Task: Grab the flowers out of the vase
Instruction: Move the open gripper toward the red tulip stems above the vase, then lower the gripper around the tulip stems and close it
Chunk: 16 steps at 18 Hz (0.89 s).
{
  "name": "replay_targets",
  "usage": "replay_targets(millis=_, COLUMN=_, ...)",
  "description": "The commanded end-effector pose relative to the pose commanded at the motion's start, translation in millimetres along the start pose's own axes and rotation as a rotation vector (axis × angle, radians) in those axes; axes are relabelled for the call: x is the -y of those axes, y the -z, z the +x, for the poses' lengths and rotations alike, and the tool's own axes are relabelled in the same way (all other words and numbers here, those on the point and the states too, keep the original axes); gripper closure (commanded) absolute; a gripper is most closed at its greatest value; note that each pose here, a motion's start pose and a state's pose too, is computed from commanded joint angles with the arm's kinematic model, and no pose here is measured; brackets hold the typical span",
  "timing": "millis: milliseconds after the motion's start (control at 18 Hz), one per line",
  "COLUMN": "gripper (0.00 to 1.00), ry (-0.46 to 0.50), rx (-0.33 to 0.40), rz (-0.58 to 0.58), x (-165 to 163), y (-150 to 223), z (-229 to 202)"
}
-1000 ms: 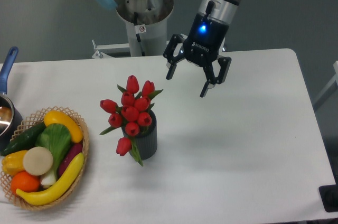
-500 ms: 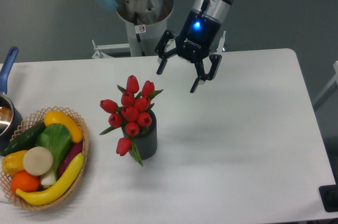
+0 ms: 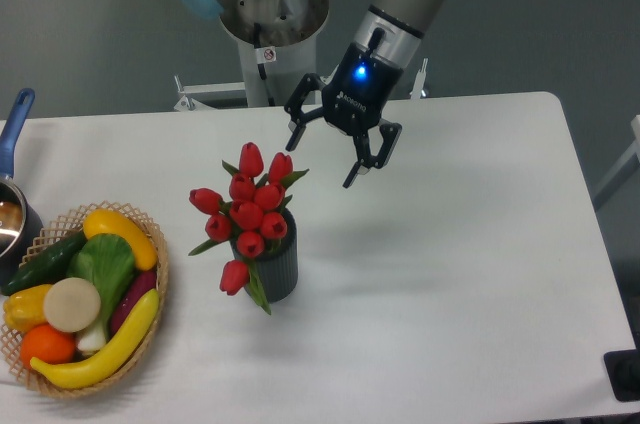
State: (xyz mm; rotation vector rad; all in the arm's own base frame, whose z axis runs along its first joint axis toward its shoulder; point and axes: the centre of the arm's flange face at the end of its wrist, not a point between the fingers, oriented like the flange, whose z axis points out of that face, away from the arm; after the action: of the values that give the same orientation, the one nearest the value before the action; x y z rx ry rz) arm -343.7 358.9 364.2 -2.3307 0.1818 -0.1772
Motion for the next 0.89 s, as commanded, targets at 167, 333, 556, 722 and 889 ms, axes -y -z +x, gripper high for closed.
replay_targets(millis=167, gripper=0.0, ry=-0.021, rx=-0.001, rz=0.01, x=-2, y=-14, z=-8)
replay_targets(millis=333, gripper=0.0, ry=-0.077, rx=-0.034, rz=0.026, x=4, y=-50, z=-9)
replay_targets(millis=556, gripper=0.0, ry=-0.072, rx=-0.05, rz=0.044, x=4, y=-55, z=-9)
replay_targets(millis=722, gripper=0.0, ry=-0.071, rx=-0.069, rz=0.075, x=6, y=-57, z=-3)
replay_targets(millis=889, gripper=0.0, ry=-0.087, rx=-0.086, rz=0.09, x=13, y=-62, z=4)
